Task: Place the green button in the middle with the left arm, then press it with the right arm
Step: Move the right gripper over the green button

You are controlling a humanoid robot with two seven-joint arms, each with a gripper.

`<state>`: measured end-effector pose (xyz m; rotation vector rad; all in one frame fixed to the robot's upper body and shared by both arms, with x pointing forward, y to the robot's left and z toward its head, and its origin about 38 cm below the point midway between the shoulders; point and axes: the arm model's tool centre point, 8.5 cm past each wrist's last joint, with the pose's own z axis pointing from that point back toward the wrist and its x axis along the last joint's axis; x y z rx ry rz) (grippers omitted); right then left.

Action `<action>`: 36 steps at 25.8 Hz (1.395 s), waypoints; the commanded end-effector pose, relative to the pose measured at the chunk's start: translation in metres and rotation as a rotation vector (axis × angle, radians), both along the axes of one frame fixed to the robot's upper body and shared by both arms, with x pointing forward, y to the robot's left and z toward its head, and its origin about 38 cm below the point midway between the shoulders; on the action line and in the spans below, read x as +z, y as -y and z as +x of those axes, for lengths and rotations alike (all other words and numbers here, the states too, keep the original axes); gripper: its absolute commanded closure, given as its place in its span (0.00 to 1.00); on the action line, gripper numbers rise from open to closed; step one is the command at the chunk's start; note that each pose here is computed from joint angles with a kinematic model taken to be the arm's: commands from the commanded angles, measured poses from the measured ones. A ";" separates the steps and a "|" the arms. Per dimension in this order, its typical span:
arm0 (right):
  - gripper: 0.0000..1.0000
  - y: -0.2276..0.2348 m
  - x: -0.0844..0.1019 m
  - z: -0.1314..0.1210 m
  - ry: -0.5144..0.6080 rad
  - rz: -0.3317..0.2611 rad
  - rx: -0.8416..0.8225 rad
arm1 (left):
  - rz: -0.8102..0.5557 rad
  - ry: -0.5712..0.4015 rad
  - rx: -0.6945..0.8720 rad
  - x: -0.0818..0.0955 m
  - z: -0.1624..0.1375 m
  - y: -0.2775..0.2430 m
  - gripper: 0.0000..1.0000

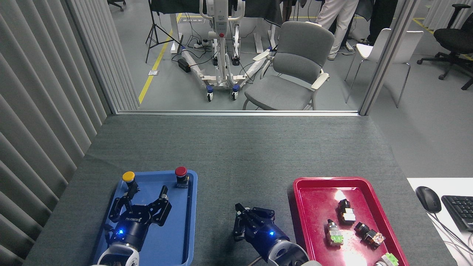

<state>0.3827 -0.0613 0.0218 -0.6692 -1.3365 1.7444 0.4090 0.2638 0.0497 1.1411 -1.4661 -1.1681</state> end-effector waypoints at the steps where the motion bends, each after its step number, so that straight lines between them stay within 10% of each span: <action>1: 1.00 0.001 -0.001 0.000 -0.017 -0.012 -0.002 | -0.029 0.027 -0.121 0.009 -0.001 0.012 0.00; 21: 1.00 -0.005 -0.010 -0.003 -0.136 -0.068 -0.006 | -0.066 0.058 -0.239 0.015 -0.010 0.029 0.00; 29: 0.99 -0.001 0.029 0.005 0.296 0.198 -0.054 | -0.083 0.058 -0.263 0.015 -0.014 0.030 0.00; 36: 0.29 0.027 0.038 0.017 0.364 0.246 -0.157 | -0.079 0.061 -0.258 0.015 -0.014 0.028 0.00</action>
